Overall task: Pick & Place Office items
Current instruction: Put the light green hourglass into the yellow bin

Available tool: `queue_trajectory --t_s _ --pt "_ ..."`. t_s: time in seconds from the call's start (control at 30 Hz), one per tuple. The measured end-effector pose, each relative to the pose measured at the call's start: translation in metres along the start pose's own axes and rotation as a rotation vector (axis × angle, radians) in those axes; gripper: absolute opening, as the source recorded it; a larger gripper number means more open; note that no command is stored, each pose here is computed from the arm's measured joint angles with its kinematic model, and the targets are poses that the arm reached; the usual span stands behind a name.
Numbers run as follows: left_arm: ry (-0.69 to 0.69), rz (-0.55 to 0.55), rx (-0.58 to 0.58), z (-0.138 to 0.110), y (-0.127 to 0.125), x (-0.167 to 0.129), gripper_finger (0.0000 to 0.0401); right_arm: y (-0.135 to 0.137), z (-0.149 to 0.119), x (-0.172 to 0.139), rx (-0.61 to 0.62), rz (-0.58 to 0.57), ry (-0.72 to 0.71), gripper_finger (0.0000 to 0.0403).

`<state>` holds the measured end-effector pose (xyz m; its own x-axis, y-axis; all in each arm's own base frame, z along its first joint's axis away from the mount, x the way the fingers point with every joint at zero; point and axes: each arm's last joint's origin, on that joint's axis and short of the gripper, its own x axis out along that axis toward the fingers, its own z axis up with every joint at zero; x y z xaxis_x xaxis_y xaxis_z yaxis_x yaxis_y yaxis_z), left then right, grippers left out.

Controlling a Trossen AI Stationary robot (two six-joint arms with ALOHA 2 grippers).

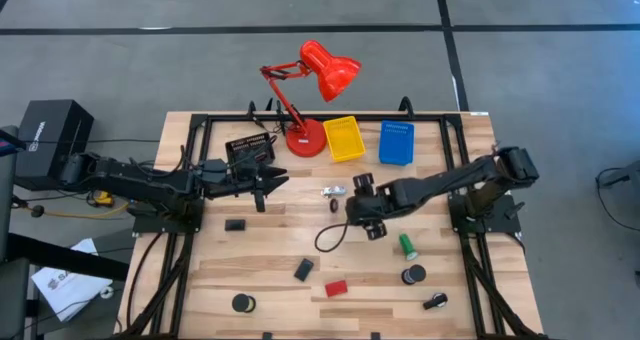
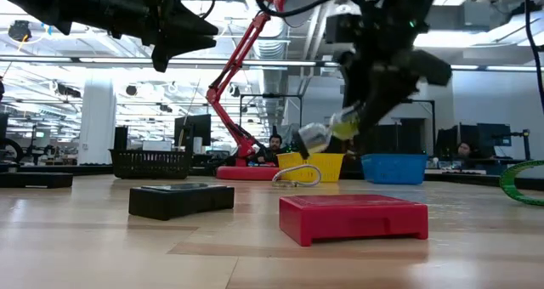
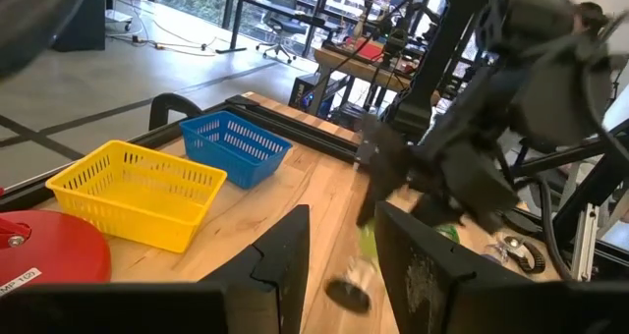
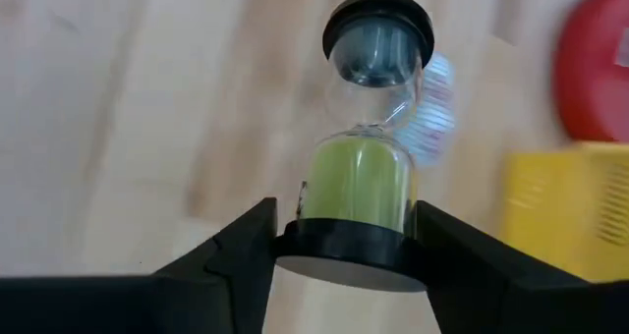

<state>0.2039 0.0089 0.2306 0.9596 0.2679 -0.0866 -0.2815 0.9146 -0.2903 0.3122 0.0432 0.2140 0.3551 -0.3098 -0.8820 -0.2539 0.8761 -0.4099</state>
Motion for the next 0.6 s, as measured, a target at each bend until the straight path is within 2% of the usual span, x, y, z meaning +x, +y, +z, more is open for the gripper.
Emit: queue_trajectory --t_s 0.13,0.3,0.43,0.6 --pt "0.0 0.0 0.0 0.0 0.0 0.0 0.0112 -0.025 -0.001 -0.014 -0.07 -0.068 0.103 0.0198" --pt "0.0 0.0 0.0 0.0 0.0 0.0 0.0112 -0.059 -0.004 -0.016 -0.123 -0.097 0.139 0.0219" --pt "0.0 0.0 0.0 0.0 0.0 0.0 0.0112 -0.087 -0.014 -0.011 -0.131 -0.11 0.172 0.0199" --pt "0.0 0.0 0.0 0.0 0.0 0.0 0.0112 -0.12 -0.03 -0.001 -0.086 -0.14 0.199 0.0197"
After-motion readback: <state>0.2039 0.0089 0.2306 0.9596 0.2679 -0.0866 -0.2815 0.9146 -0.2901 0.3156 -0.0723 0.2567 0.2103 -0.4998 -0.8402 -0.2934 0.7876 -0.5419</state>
